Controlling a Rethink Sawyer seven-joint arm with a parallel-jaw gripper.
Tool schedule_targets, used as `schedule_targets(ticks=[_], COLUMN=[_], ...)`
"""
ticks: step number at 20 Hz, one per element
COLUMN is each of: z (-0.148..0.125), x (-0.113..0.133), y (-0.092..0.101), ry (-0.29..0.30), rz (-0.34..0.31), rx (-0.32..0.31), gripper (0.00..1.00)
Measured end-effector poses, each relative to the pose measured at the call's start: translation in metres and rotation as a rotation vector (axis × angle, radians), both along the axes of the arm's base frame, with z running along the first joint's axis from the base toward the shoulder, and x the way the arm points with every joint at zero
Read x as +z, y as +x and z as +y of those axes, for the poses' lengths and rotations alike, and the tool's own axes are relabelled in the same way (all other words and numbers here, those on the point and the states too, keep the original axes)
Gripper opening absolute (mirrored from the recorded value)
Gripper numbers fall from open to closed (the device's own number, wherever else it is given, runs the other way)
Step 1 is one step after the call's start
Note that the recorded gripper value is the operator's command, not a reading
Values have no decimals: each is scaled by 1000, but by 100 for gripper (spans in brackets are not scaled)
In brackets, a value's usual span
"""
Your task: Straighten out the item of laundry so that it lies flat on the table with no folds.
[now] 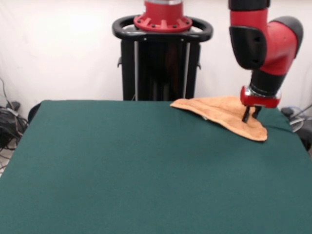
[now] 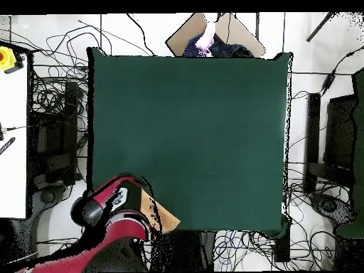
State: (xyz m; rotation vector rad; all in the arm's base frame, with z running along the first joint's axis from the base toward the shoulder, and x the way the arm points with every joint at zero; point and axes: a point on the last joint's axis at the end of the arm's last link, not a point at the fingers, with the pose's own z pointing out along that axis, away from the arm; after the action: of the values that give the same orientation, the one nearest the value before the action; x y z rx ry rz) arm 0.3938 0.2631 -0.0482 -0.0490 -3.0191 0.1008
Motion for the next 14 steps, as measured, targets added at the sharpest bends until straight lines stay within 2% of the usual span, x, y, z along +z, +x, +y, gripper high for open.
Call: schedule_targets(ticks=[4,7,9,10,14], z=[-4,-18,-29,-42,-72], x=[1,4,6,8,14], y=[6,25,42,58,103], ry=[19,40,53,60,71], rz=[16,0,-16,-30,-76], rx=[-19,-52,-80,-106,-154], gripper=[0,0,0,0,0])
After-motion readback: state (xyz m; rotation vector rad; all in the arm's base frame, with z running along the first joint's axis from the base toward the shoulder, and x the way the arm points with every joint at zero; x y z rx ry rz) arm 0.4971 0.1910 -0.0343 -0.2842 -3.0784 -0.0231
